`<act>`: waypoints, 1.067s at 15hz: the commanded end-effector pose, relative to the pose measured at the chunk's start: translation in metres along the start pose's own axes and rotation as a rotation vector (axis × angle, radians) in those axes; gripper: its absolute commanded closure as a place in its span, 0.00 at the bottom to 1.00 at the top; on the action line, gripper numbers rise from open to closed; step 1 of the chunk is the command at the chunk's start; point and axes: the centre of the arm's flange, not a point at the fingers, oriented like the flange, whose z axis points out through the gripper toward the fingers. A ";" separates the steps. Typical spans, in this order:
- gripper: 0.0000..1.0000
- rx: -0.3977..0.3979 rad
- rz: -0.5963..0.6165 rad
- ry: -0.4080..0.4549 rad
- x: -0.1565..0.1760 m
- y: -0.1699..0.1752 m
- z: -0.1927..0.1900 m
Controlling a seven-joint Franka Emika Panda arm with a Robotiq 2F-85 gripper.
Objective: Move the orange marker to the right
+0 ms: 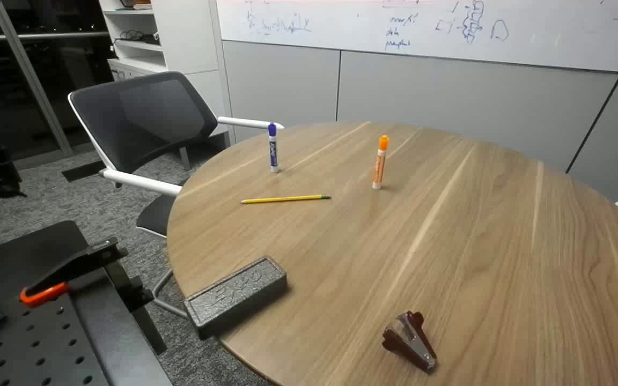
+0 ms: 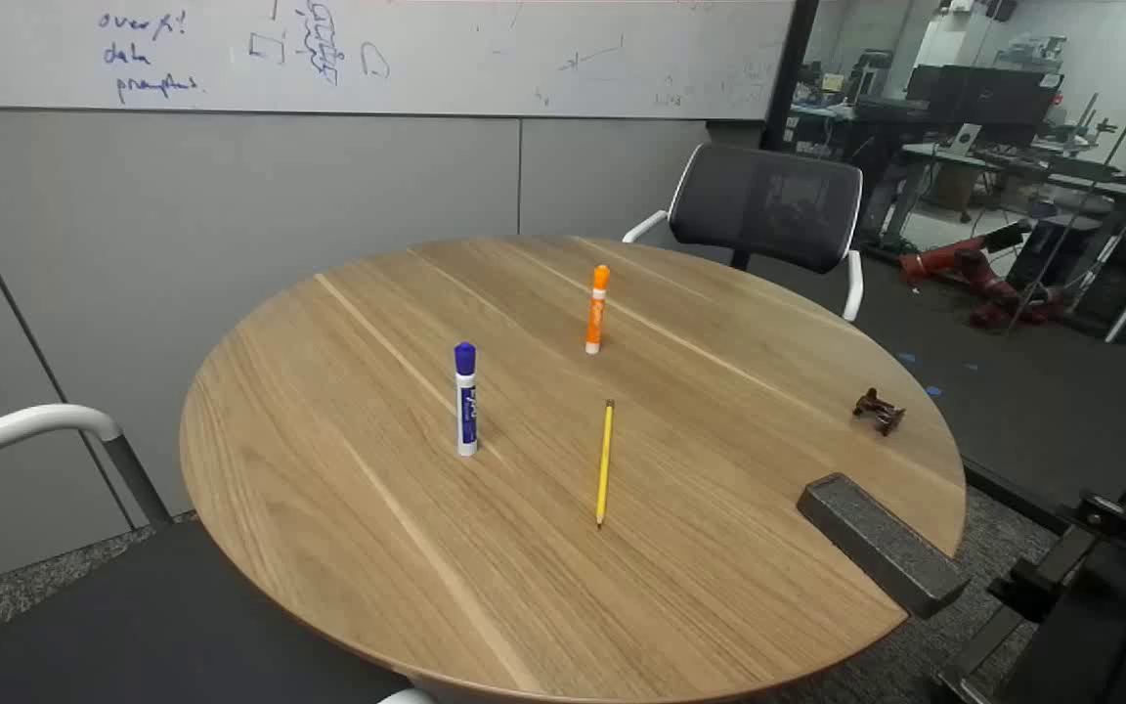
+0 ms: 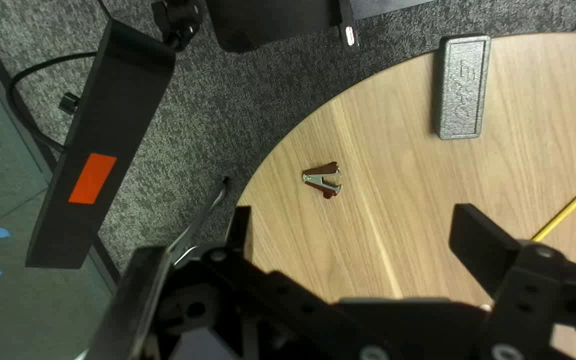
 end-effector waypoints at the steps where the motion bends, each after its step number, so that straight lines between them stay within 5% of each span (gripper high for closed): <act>1: 0.00 0.000 0.000 0.000 0.000 0.000 0.000; 7: 0.00 0.000 0.000 0.000 0.000 0.000 0.000; 16: 0.00 0.036 -0.050 -0.036 0.143 -0.118 0.054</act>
